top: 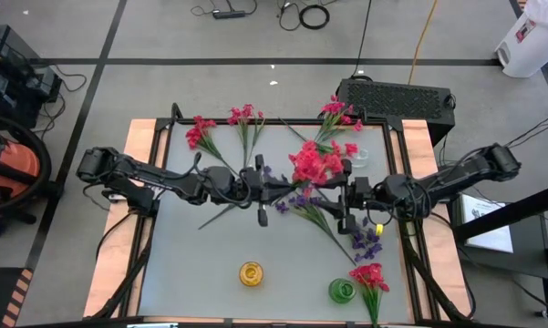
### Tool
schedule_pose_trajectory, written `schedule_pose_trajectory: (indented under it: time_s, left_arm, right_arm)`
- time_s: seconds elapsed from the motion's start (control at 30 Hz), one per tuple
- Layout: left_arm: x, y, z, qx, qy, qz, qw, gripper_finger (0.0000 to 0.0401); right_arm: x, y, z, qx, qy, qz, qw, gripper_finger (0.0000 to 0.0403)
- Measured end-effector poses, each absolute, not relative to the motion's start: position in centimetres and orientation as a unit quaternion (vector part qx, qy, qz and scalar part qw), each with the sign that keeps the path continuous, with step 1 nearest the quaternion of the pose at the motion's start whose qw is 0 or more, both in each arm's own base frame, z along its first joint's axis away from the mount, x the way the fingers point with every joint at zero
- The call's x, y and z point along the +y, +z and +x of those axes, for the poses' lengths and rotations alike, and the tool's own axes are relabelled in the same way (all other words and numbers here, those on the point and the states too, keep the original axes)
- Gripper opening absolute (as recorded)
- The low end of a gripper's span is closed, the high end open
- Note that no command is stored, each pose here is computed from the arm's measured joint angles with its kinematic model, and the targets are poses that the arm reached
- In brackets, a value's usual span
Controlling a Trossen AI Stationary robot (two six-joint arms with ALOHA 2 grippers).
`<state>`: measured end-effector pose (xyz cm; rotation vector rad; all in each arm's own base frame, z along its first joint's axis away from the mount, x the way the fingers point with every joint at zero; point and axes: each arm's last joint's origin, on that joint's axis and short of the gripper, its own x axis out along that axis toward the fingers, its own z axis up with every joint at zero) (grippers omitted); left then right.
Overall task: Sort flowers into vase by color
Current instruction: Put the bottom left red flower into the transparent vase
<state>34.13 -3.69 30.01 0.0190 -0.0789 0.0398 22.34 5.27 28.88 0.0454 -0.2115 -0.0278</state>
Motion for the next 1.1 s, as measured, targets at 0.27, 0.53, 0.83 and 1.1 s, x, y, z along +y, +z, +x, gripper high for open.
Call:
schedule_pose_trajectory:
  time_s: [0.27, 0.53, 0.83, 1.1]
  left_arm:
    - [-4.2, 30.4, 34.0, -0.06, 0.009, 0.007, 0.998, 0.0028]
    - [-4.6, 30.5, 34.0, -0.066, 0.004, 0.006, 0.998, 0.0028]
    - [-4.7, 30.5, 34.0, -0.066, -0.009, -0.003, 0.998, 0.0028]
    - [-5.4, 28.9, 35.1, -0.064, -0.026, -0.006, 0.998, 0.0028]
  right_arm:
    - [5.3, 29.2, 22.8, -0.11, -0.016, 0.026, 0.993, 0.0203]
    - [5.2, 29.6, 22.7, -0.13, -0.017, 0.035, 0.991, 0.0203]
    - [5.3, 29.3, 23.0, -0.126, -0.011, 0.048, 0.991, 0.0203]
    - [5.6, 28.1, 24.2, -0.112, -0.009, 0.059, 0.992, 0.0203]
